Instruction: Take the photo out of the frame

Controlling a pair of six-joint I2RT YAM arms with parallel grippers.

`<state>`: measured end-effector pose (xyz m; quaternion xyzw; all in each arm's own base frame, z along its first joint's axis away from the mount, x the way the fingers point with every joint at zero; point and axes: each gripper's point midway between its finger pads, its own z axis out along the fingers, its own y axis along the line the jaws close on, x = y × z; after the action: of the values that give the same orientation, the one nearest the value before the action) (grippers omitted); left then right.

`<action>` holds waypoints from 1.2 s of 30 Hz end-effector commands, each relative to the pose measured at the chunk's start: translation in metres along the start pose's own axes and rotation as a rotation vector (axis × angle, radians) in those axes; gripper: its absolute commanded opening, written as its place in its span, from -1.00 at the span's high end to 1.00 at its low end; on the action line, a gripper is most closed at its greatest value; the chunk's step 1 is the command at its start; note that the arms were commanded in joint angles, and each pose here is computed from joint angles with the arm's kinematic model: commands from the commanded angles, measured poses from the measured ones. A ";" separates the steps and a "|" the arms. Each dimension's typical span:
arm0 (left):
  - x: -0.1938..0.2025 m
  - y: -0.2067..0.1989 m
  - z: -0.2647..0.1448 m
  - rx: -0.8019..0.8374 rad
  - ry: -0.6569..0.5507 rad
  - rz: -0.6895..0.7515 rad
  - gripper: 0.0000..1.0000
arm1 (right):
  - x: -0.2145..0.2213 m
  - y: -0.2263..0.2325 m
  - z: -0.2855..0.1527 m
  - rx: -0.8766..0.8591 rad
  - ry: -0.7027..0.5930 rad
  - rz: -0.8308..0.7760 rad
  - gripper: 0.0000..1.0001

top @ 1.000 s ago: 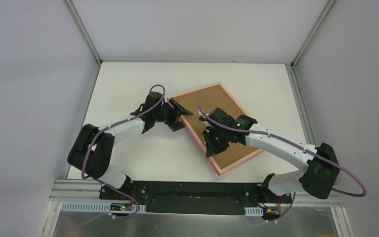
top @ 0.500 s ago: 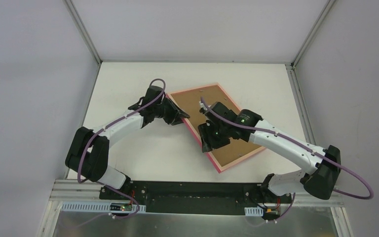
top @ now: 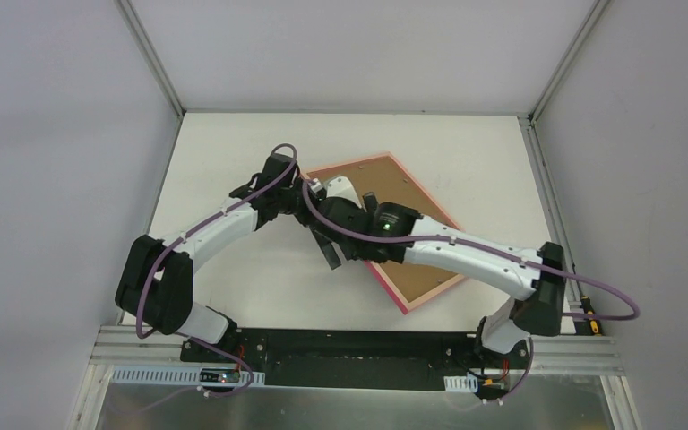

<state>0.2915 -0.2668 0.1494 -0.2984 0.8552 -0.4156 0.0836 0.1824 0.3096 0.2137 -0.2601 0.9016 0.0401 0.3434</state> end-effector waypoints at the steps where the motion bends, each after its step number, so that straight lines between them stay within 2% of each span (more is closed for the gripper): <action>1: 0.016 -0.025 -0.021 0.039 0.063 -0.117 1.00 | -0.008 -0.019 0.022 0.212 -0.036 -0.120 -0.93; 4: 0.018 -0.027 -0.024 0.041 0.074 -0.144 1.00 | -0.004 -0.021 0.033 0.265 -0.019 -0.189 -0.73; 13: 0.022 -0.030 -0.030 0.045 0.088 -0.198 1.00 | 0.002 -0.021 0.051 0.367 -0.023 -0.313 -0.42; 26: 0.028 -0.026 -0.038 0.037 0.097 -0.193 0.97 | 0.018 -0.028 0.064 0.495 -0.040 -0.386 -0.11; 30: 0.027 -0.024 -0.040 0.039 0.087 -0.187 0.75 | 0.022 -0.032 0.070 0.529 -0.044 -0.406 0.13; 32: 0.026 -0.024 -0.042 0.043 0.079 -0.181 0.55 | 0.021 -0.035 0.071 0.556 -0.051 -0.414 0.40; 36: 0.022 -0.023 -0.049 0.056 0.051 -0.151 0.12 | 0.015 -0.040 0.066 0.583 -0.074 -0.417 0.74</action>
<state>0.2751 -0.2655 0.1765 -0.3377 0.8340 -0.4338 0.0467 0.2229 0.2875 0.1537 -0.3823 0.7822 -0.2826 0.4027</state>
